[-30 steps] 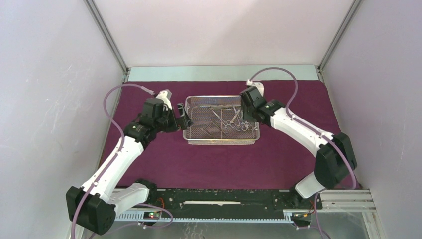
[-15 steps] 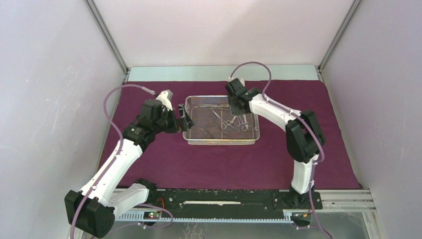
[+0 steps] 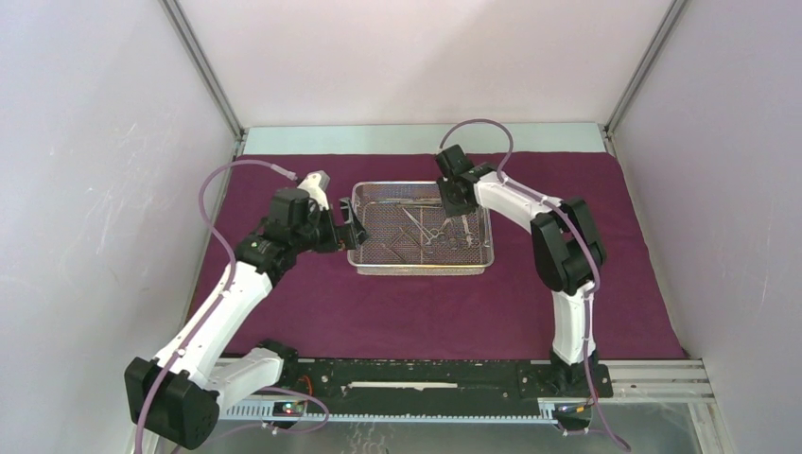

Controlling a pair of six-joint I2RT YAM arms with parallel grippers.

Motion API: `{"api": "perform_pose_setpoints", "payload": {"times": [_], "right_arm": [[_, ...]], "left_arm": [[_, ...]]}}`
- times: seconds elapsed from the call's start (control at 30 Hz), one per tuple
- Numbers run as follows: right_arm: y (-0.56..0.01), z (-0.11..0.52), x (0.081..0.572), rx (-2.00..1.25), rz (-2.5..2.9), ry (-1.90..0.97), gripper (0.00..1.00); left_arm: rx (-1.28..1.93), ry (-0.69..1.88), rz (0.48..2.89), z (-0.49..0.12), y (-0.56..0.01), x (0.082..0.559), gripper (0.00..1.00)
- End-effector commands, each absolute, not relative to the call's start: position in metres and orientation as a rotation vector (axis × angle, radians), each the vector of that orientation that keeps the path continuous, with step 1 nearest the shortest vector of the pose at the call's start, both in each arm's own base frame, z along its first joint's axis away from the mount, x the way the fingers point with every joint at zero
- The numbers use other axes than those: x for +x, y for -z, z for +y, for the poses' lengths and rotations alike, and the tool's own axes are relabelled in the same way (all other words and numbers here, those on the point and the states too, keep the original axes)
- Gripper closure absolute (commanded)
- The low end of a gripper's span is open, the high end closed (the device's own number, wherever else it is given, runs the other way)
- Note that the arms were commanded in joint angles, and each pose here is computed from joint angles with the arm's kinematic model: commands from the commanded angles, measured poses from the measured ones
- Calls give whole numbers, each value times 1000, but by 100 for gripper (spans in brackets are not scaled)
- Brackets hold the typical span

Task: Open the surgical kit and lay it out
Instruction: Pick up the medical item from the container.

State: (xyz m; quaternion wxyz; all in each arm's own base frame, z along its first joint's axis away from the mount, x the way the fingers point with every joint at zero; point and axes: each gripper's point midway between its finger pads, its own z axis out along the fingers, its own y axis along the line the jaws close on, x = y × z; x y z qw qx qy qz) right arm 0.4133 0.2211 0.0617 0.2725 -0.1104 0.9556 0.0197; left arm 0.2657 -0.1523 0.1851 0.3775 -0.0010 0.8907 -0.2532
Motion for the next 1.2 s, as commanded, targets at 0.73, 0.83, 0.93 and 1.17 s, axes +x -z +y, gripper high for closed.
{"api": "perform_pose_setpoints", "payload": {"times": [0.73, 0.83, 0.93, 1.17], "right_arm": [[-40, 234, 450, -379, 2587, -54, 63], [-44, 237, 459, -370, 2573, -62, 63], [-41, 238, 463, -367, 2582, -63, 63], [-27, 233, 467, -355, 2607, -47, 65]], "left_arm": [[4, 636, 2277, -148, -179, 270, 0], [3, 633, 2280, -148, -178, 271, 0], [2, 633, 2282, -148, -178, 270, 0], [1, 629, 2278, -147, -179, 271, 0]]}}
